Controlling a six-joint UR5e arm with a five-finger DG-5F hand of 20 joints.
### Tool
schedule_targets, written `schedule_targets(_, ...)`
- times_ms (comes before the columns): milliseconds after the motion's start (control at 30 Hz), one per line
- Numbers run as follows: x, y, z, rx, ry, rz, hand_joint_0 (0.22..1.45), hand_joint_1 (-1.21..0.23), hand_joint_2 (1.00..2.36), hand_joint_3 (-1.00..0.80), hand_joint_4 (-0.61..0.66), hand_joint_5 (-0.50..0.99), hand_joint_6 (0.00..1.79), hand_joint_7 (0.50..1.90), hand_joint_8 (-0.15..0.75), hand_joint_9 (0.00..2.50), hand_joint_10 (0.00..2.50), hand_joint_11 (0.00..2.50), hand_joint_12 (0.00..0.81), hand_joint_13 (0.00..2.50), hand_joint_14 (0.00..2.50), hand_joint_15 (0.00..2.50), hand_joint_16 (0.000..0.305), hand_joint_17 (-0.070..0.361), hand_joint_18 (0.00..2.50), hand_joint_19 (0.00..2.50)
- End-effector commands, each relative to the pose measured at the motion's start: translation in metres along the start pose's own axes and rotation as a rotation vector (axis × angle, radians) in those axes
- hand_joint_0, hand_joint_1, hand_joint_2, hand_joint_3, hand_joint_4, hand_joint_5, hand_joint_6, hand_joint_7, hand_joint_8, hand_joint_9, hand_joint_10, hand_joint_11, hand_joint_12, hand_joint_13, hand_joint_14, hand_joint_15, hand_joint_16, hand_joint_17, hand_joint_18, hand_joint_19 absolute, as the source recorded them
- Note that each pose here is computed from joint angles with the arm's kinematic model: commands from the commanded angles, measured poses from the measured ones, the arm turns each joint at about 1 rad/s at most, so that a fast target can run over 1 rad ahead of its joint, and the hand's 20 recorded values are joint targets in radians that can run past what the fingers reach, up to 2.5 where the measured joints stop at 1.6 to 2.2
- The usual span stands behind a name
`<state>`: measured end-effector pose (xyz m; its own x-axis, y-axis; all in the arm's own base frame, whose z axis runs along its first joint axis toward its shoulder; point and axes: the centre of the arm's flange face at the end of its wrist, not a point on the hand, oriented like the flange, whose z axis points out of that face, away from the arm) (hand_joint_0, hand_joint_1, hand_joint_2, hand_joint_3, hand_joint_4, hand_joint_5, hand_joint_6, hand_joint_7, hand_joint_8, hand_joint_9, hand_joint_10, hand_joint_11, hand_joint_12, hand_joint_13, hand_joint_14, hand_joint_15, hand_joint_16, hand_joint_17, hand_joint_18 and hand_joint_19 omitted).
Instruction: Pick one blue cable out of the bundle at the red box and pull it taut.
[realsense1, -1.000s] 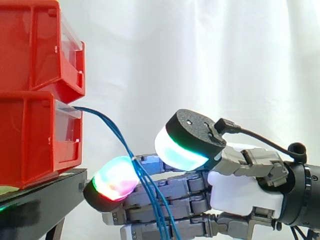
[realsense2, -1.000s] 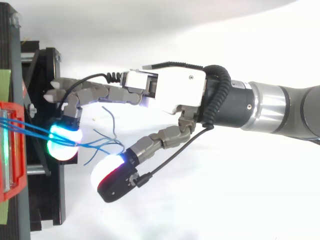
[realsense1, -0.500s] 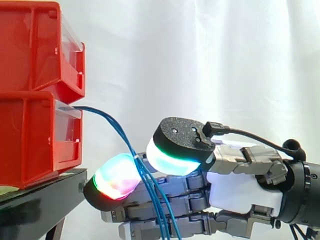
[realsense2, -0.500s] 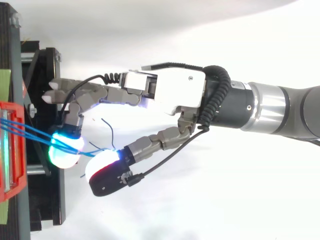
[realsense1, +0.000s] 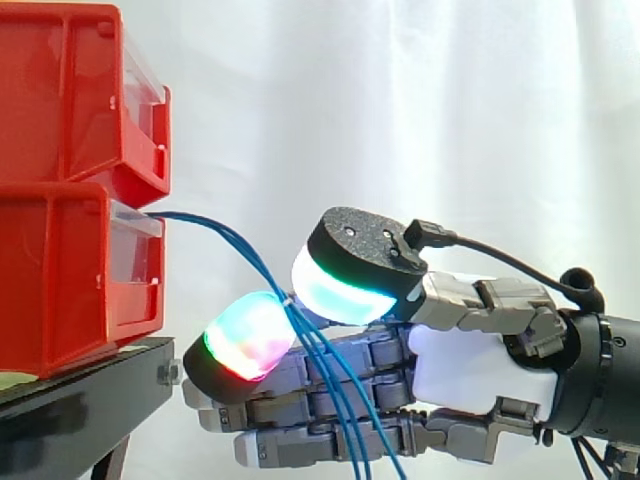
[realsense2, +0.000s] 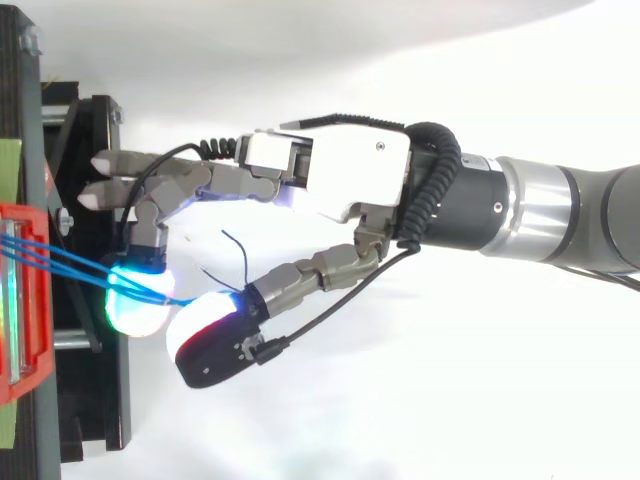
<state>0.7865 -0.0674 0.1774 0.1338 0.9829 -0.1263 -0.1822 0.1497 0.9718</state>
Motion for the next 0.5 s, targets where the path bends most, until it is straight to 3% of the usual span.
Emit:
schedule_targets(0, 0.0002, 0.0000, 0.0000, 0.001, 0.001, 0.008, 0.56, -0.72, 1.01, -0.22, 0.21, -0.15, 0.89, 0.88, 0.303, 0.25, 0.00, 0.07, 0.357, 0.09, 0.00, 0.09, 0.052, 0.116, 0.00, 0.00)
schedule_targets(133, -0.0011, 0.0028, 0.0018, -0.005, -0.002, 0.018, 0.57, -0.72, 1.01, -0.12, 0.19, -0.14, 0.91, 0.87, 0.351, 0.32, 0.00, 0.11, 0.393, 0.16, 0.00, 0.10, 0.059, 0.134, 0.00, 0.00)
schedule_targets(200, -0.0010, 0.0053, 0.0039, -0.011, -0.003, 0.026, 0.58, -0.76, 1.00, -0.07, 0.14, -0.13, 0.91, 0.93, 0.372, 0.37, 0.00, 0.09, 0.405, 0.23, 0.00, 0.09, 0.062, 0.140, 0.03, 0.00)
schedule_targets(467, -0.0010, 0.0087, 0.0067, -0.012, -0.003, 0.035, 0.62, -0.87, 1.01, -0.12, 0.06, -0.15, 0.91, 1.01, 0.315, 0.35, 0.00, 0.09, 0.359, 0.22, 0.00, 0.07, 0.053, 0.118, 0.05, 0.00)
